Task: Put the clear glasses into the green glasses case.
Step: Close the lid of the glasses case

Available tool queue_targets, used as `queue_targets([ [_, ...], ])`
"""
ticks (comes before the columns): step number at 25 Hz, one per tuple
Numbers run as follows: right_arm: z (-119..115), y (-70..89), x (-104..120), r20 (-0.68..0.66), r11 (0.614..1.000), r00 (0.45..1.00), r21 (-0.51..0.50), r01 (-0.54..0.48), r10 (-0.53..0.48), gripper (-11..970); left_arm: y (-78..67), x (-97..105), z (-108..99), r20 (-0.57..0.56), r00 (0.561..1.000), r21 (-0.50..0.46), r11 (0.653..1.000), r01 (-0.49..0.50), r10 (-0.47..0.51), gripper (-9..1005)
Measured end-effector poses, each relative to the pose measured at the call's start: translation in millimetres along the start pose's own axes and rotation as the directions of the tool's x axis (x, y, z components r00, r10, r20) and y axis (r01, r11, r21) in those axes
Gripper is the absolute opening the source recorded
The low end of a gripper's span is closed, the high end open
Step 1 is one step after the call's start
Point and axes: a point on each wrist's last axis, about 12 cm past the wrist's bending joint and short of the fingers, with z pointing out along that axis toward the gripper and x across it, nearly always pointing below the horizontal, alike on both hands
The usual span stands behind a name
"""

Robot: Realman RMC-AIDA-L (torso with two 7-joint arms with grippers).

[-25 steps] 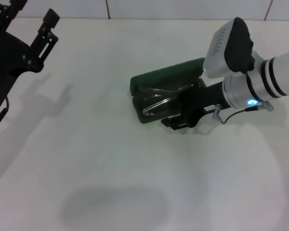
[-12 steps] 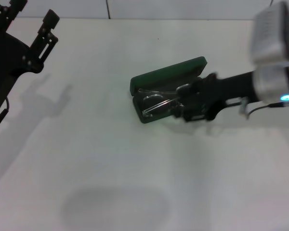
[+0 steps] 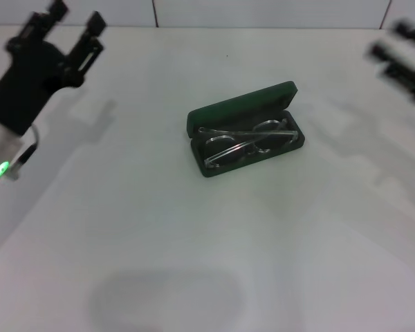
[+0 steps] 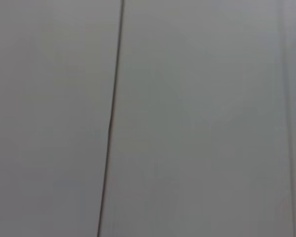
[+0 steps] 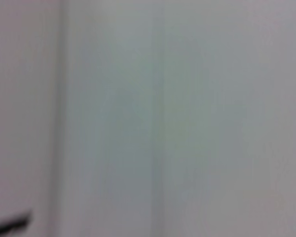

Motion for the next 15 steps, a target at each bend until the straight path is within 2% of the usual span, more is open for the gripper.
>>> queue_targets([
  [3, -30, -4.4, 5, 0.116, 0.989, 0.993, 0.147, -0.006, -0.011, 569, 5.6, 14, 33, -0.170, 0.983, -0.029, 0.997, 0.065, -0.069, 665],
  [5, -40, -5.9, 8, 0.134, 0.979, 0.991, 0.203, -0.018, -0.010, 568, 5.5, 23, 60, -0.306, 0.947, -0.044, 0.995, 0.089, -0.098, 665],
  [10, -42, -6.3, 16, 0.105, 0.971, 0.994, 0.236, -0.038, 0.014, 566, -5.6, 36, 104, -0.552, 0.829, -0.026, 0.996, 0.090, -0.089, 665],
  [12, -41, -6.8, 17, 0.096, 0.970, 0.995, 0.241, -0.039, 0.016, 565, -14.8, 37, 120, -0.605, 0.793, 0.004, 0.996, 0.087, -0.067, 665],
  [15, -38, -7.4, 18, 0.087, 0.970, 0.996, 0.241, -0.040, 0.019, 564, -30.6, 37, 135, -0.641, 0.767, 0.069, 0.993, 0.094, -0.028, 666],
])
